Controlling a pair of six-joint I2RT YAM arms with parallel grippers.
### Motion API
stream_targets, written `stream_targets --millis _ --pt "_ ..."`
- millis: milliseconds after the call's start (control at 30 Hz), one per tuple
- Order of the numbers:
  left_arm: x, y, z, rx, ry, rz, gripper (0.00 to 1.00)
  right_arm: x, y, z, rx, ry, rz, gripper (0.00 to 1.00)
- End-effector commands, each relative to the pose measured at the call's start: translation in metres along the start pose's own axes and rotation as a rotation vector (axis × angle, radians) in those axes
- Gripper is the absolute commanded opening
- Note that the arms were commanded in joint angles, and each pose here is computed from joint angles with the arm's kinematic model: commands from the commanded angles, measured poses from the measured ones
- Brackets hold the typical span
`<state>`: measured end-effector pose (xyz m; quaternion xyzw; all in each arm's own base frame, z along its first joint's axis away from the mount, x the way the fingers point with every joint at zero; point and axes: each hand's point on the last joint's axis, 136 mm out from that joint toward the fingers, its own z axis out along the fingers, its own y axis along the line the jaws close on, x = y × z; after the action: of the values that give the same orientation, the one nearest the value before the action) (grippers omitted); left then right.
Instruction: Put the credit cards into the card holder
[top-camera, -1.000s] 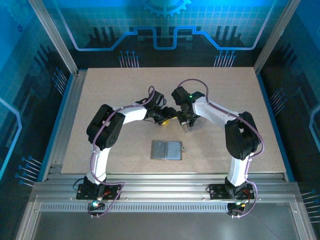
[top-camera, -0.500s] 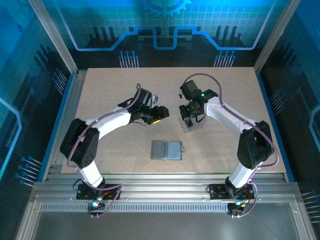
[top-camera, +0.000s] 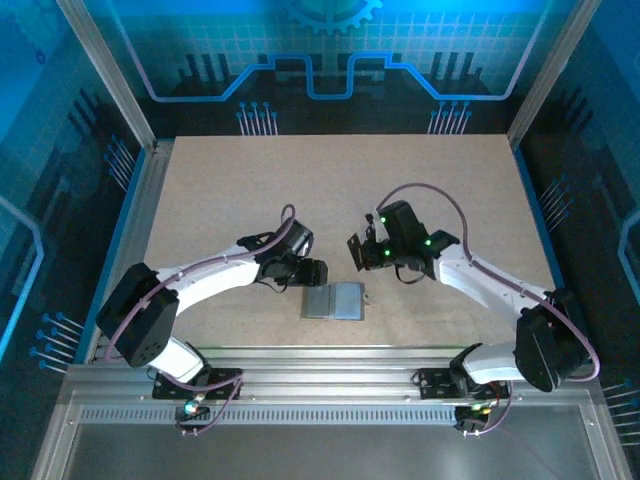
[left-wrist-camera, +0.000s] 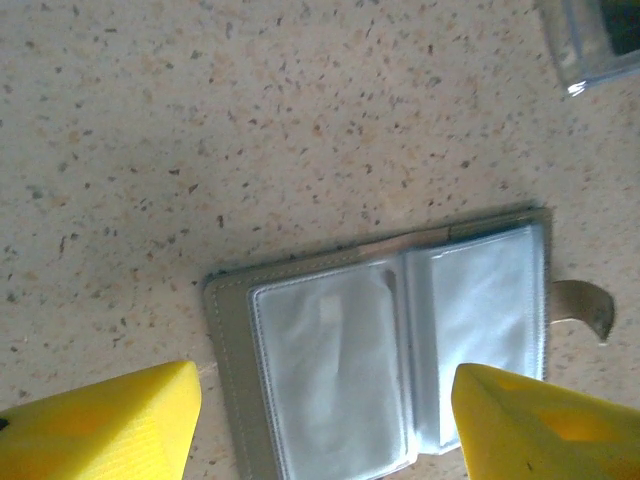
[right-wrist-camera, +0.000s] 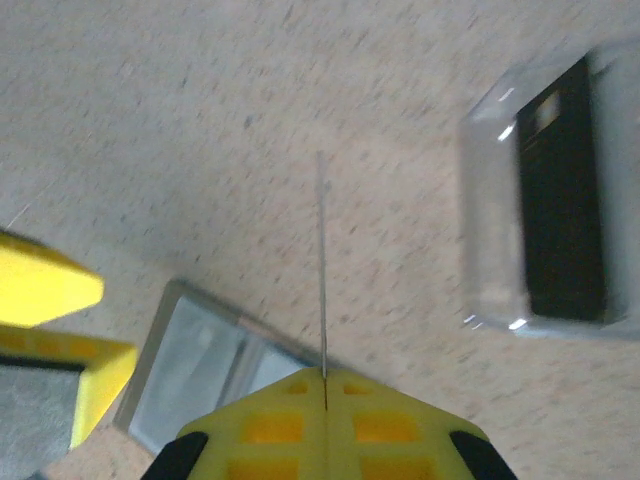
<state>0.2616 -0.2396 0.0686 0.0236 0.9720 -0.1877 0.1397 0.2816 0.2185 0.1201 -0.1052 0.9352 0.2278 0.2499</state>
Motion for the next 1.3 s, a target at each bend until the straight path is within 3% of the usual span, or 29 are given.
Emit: stream_targets --millis 0,300,567,967,1267 --pt "0.014 0.027 0.013 -0.145 0.019 0.035 0.69 0.000 0.034 0.007 -0.160 -0.096 0.051 0.00" --pt "0.031 0.035 0.041 -0.192 0.072 0.037 0.61 0.038 0.039 0.025 -0.167 -0.184 0.133 0.00" --pt "0.049 0.040 0.050 -0.197 0.095 0.024 0.54 0.057 0.028 0.031 -0.146 -0.183 0.214 0.00" --pt "0.070 0.036 0.051 -0.172 0.091 -0.021 0.53 0.054 0.039 0.025 -0.226 -0.225 0.307 0.00" --pt "0.079 0.037 0.053 -0.176 0.097 -0.032 0.53 0.060 0.038 0.038 -0.209 -0.208 0.322 0.00"
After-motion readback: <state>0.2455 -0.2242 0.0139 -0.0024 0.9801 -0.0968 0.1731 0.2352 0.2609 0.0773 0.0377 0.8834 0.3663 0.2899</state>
